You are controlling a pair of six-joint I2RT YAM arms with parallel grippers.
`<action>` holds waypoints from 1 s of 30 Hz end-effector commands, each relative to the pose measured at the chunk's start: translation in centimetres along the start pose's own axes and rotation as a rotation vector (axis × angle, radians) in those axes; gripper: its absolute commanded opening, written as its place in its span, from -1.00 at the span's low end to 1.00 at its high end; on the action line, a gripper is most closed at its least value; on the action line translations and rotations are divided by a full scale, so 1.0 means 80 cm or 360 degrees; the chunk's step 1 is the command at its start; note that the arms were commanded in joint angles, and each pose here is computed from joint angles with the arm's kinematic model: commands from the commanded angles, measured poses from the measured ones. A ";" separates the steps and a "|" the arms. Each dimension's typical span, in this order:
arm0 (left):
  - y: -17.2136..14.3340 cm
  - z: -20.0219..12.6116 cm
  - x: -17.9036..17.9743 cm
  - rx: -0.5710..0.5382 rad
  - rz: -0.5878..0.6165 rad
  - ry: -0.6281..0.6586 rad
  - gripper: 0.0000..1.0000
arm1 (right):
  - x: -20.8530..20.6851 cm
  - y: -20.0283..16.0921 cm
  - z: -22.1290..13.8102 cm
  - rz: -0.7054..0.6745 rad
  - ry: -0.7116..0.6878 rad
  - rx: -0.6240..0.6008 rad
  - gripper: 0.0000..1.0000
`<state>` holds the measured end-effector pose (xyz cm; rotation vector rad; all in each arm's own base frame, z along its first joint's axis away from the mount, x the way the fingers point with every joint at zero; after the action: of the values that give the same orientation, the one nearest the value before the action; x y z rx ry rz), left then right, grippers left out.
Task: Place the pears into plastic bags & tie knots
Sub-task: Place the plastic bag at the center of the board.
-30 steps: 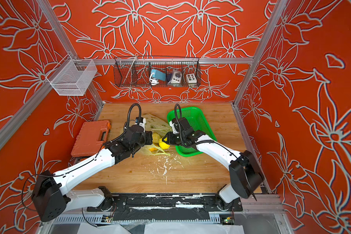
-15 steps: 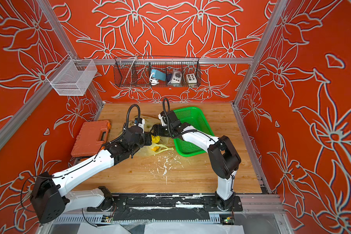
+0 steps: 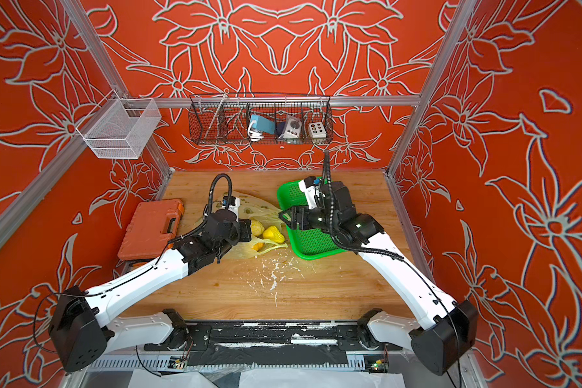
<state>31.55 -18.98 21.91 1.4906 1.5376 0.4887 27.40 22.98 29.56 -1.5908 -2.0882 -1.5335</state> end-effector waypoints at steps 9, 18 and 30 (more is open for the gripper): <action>-0.001 -0.007 0.007 -0.0021 -0.0021 0.0017 -1.00 | -0.114 -0.035 0.073 0.0002 -0.0425 0.0271 0.58; 0.001 -0.008 0.006 -0.0031 -0.0015 0.0007 -1.00 | -0.119 -0.020 0.121 0.0064 -0.0325 0.0284 -0.16; 0.021 -0.024 -0.010 -0.0038 0.0035 -0.0058 -0.04 | -0.107 -0.016 0.112 0.0059 -0.0275 0.0262 -1.00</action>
<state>30.92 -18.67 21.92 1.5273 1.5245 0.4947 34.23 23.84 17.13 -1.7765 -2.1925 -1.1331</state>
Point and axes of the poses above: each gripper's point midway between its finger pads, its own z axis out along the fingers, its own x axis along the line the jaws close on, y = z × x, the point moved 2 cm from there along -z, back along the fingers, and after that the axes turned 2 degrees about z, right-handed, at the moved point
